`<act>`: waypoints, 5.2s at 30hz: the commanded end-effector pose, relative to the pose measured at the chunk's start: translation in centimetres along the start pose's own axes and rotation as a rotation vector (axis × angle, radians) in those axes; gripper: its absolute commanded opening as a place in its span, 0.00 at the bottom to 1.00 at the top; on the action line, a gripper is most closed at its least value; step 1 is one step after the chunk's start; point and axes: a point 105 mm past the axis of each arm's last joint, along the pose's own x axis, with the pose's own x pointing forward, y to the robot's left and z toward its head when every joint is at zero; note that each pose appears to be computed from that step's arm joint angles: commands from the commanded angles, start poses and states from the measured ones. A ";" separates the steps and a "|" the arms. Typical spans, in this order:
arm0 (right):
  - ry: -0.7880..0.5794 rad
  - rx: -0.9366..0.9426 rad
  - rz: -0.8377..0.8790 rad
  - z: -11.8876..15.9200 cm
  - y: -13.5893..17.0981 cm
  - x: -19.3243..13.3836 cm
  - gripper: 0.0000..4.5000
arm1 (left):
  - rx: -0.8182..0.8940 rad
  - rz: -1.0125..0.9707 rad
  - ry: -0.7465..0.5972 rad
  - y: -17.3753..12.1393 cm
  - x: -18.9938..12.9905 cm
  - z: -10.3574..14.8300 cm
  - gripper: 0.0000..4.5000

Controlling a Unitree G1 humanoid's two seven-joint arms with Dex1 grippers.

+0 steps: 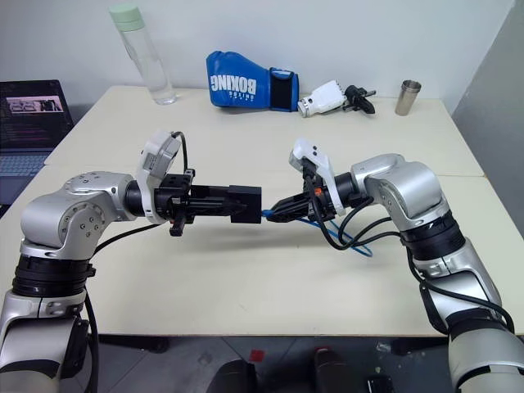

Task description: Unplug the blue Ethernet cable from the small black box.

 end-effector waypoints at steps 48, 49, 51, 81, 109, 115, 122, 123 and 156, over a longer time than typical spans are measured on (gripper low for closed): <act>0.048 -0.031 0.007 1.2 0.9 0.0 0.48 | 0.090 -0.044 0.031 -1.1 0.8 0.5 0.17; 0.046 -0.026 0.007 1.3 0.8 0.1 0.48 | 0.091 -0.045 0.032 -1.1 0.8 0.4 0.17; 0.045 -0.020 0.010 1.4 0.8 0.1 0.48 | 0.092 -0.045 0.034 -1.1 0.8 0.4 0.17; 0.092 -0.060 0.048 1.3 0.0 -0.2 0.48 | 0.098 -0.046 0.040 -1.3 0.8 0.3 0.17; 0.208 0.053 -0.079 -5.0 -2.2 -2.8 0.00 | 0.089 0.005 0.040 -1.2 -0.7 0.3 0.17; 0.213 0.088 -0.271 -7.4 -5.1 -4.7 0.00 | 0.082 0.041 0.034 -1.0 -1.4 0.2 0.17; 0.206 0.047 -0.568 -9.2 -9.5 -5.9 0.00 | 0.068 0.069 0.024 -0.8 -1.4 -0.1 0.17; 0.207 0.050 -0.600 -9.4 -9.9 -6.0 0.00 | 0.067 0.071 0.023 -0.8 -1.4 -0.1 0.17; -0.114 -0.220 -0.481 0.9 -4.8 0.7 0.90 | 0.113 1.159 -0.209 10.8 -7.5 -8.0 0.17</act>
